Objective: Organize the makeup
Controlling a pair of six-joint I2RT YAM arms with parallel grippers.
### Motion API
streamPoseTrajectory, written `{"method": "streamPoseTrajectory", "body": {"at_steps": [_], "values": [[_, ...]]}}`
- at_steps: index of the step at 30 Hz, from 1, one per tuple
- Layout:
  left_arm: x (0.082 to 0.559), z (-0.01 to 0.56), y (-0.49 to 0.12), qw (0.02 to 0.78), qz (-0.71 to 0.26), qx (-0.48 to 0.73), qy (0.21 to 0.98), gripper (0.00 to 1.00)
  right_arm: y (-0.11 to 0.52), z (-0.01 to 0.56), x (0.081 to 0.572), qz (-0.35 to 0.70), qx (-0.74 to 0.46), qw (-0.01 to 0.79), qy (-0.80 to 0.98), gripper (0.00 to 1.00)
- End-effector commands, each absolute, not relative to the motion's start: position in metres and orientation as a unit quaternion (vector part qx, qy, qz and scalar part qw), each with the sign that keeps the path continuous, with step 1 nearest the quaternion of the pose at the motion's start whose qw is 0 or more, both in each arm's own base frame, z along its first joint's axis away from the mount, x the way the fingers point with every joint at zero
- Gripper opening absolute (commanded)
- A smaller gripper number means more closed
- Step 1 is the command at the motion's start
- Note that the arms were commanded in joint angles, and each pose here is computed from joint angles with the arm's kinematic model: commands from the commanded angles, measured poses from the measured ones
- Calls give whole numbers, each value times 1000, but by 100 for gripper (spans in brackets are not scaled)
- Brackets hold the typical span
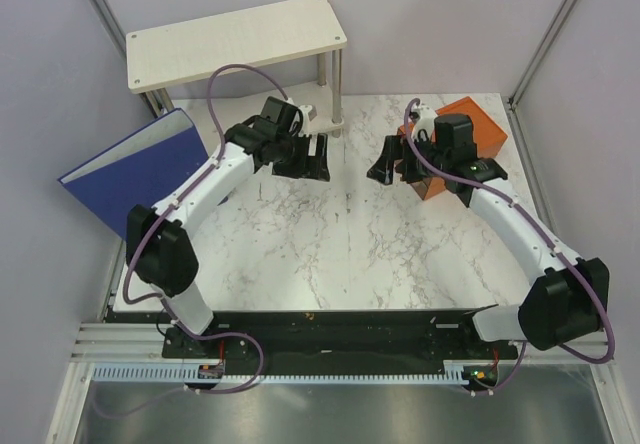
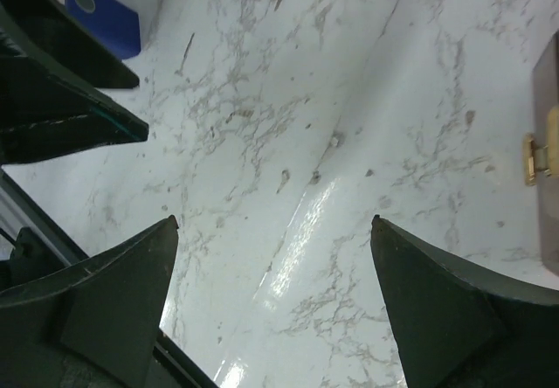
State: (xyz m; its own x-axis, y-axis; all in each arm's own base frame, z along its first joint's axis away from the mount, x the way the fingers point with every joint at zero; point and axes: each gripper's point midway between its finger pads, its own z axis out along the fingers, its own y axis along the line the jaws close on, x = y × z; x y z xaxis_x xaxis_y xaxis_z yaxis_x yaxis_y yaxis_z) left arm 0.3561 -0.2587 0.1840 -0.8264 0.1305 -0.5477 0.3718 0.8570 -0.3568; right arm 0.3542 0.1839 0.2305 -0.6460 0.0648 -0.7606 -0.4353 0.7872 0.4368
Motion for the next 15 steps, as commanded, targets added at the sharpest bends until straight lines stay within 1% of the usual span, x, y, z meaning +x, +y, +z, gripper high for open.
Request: {"method": "streamPoseTrajectory", "body": {"at_steps": [1, 6, 12, 15], "values": [[332, 193, -243, 264, -232, 165, 922, 99, 193, 214, 334, 301, -105, 385, 866, 98], [313, 178, -231, 247, -225, 154, 930, 99, 188, 202, 324, 287, -106, 375, 875, 98], [300, 175, -214, 257, -203, 142, 934, 99, 186, 186, 313, 275, -112, 361, 884, 98], [290, 176, -211, 263, -208, 147, 931, 99, 187, 176, 308, 273, -116, 349, 889, 98]]}}
